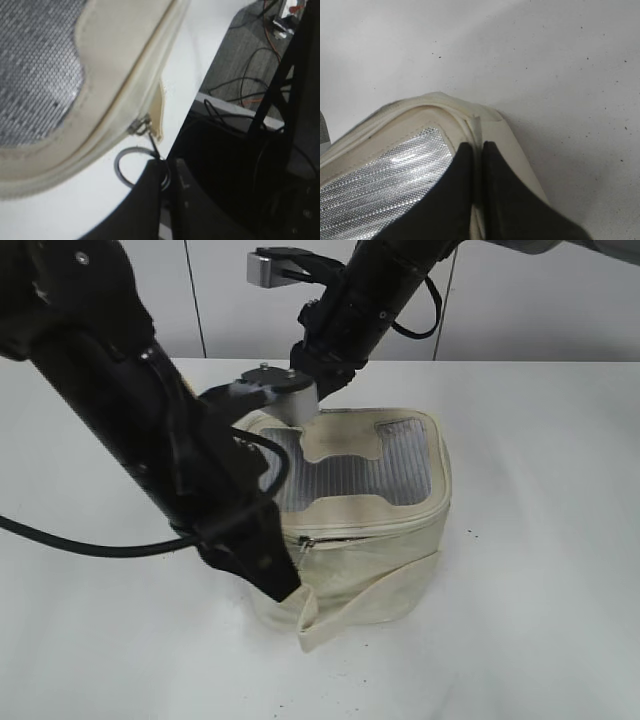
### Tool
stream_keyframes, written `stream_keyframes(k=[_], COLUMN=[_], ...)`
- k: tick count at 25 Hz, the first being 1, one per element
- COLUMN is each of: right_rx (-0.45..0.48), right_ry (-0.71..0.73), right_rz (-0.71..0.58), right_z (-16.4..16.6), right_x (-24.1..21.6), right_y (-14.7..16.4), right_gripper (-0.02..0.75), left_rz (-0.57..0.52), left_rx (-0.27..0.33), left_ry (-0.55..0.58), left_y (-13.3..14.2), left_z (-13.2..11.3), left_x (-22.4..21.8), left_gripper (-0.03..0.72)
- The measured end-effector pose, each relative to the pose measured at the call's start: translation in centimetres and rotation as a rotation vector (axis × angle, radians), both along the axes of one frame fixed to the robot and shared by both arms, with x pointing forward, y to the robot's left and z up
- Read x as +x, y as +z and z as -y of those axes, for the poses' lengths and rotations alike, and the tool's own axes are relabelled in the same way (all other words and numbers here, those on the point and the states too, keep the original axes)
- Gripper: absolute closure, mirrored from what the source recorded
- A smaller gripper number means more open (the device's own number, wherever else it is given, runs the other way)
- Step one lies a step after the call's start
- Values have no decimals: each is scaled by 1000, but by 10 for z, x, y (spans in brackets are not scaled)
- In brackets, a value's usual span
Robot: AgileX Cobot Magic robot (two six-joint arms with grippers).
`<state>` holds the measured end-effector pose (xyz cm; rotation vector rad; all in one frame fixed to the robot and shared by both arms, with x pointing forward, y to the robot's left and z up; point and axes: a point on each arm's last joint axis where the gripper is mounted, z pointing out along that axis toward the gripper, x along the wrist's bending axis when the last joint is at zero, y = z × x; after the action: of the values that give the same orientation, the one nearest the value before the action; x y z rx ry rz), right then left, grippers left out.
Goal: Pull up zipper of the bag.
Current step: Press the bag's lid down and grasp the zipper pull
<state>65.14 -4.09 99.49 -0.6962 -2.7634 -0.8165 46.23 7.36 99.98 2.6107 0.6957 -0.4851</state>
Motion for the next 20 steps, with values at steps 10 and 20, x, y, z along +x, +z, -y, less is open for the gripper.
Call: stream_keyframes(k=[10,20], right_rx=[0,-10], right_ry=[-2,-75], right_rz=[-2,-47], right_z=[0,1], right_x=[0,0], right_y=[0,0], right_gripper=[734,675], left_rz=[135,124], left_rx=[-154,-131], left_ry=[79,84], left_y=[4,4], left_z=[53,52], left_x=[-24,-26], left_gripper=[666,622])
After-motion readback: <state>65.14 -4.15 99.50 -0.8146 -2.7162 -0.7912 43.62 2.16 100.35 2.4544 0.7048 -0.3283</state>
